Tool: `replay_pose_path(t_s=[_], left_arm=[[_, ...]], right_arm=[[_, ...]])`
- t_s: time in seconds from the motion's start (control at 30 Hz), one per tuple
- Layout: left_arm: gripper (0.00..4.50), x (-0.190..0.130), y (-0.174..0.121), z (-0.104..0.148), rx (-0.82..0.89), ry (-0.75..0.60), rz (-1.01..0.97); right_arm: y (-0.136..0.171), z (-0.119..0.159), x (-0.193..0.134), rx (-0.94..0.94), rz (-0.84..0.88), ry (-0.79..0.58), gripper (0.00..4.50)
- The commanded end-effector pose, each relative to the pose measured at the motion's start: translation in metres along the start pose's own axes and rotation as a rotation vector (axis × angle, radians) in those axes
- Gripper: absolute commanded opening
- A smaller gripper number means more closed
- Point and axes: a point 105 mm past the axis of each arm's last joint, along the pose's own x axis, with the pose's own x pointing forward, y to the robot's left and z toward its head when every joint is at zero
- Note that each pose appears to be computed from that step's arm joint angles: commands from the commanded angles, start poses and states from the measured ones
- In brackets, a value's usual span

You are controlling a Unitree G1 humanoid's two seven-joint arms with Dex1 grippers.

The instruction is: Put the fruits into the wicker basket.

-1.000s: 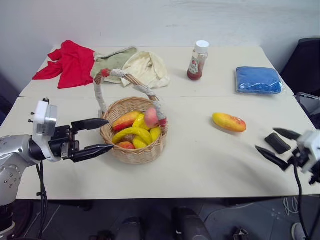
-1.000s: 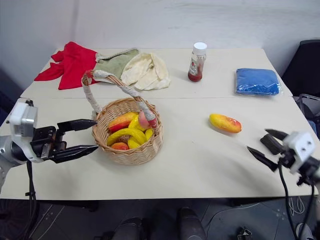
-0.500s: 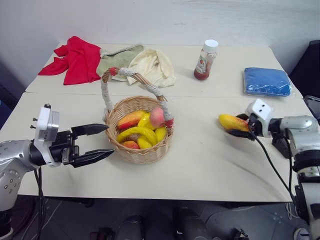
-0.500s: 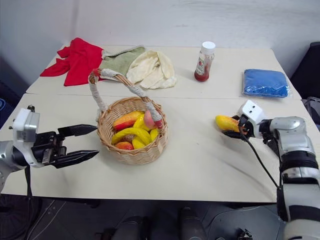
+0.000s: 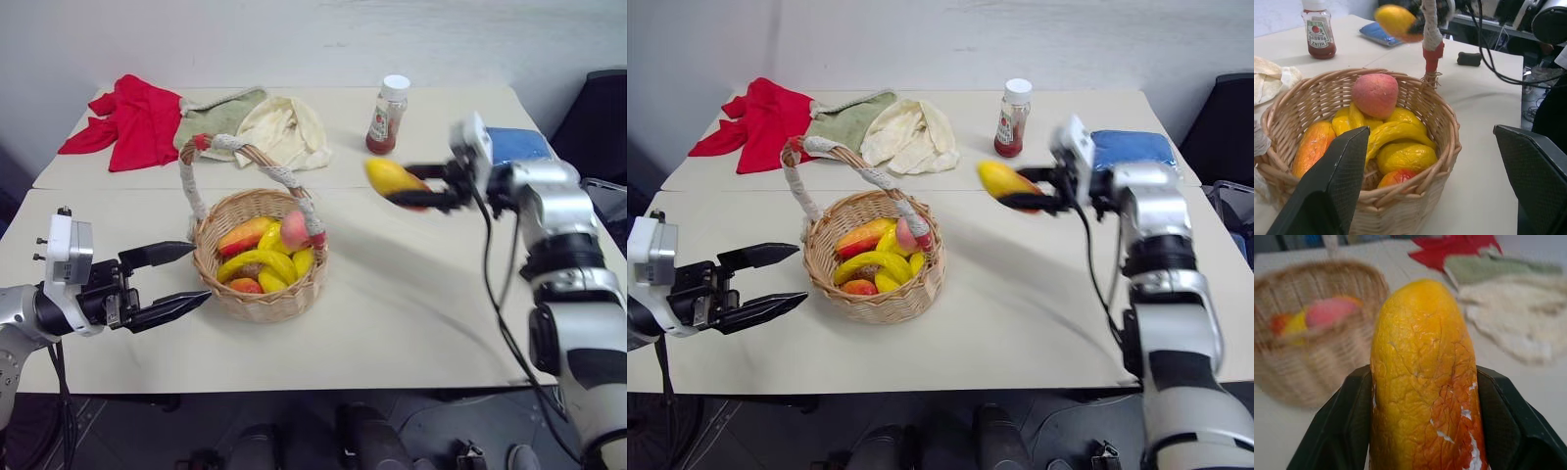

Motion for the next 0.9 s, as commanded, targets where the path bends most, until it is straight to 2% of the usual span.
replay_pose_path(t_s=[0.03, 0.2, 0.3, 0.37, 0.5, 0.57, 0.67, 0.8, 0.9], left_arm=[[4.26, 0.0, -0.001, 0.005, 0.023, -0.037, 0.014], [4.26, -0.006, 0.005, 0.008, 0.051, -0.077, 0.081], [4.26, -0.01, 0.003, 0.002, 0.039, -0.064, 0.095], [4.26, -0.011, 0.002, 0.0, 0.033, -0.064, 0.105], [4.26, -0.011, 0.003, -0.002, 0.029, -0.074, 0.118], [4.26, -0.01, 0.003, -0.003, 0.028, -0.079, 0.122], [4.26, -0.008, 0.003, -0.005, 0.025, -0.081, 0.121], [4.26, -0.008, 0.005, -0.004, 0.035, -0.084, 0.126], [4.26, -0.011, 0.005, -0.004, 0.041, -0.073, 0.123]], right_arm=[[0.01, 0.02, 0.026, -0.014, 0.114, -0.05, 2.42], [0.038, 0.048, 0.061, -0.045, 0.346, -0.134, 2.42], [0.05, 0.048, 0.072, -0.046, 0.423, -0.121, 2.42], [0.054, 0.04, 0.081, -0.08, 0.437, -0.09, 3.14], [0.05, 0.046, 0.09, -0.134, 0.388, -0.177, 4.45], [0.046, 0.051, 0.089, -0.157, 0.349, -0.212, 4.48], [0.025, 0.056, 0.075, -0.174, 0.212, -0.264, 4.48], [-0.002, 0.041, 0.036, -0.187, 0.043, -0.21, 4.48], [-0.009, 0.03, 0.001, -0.151, 0.011, -0.196, 4.48]])
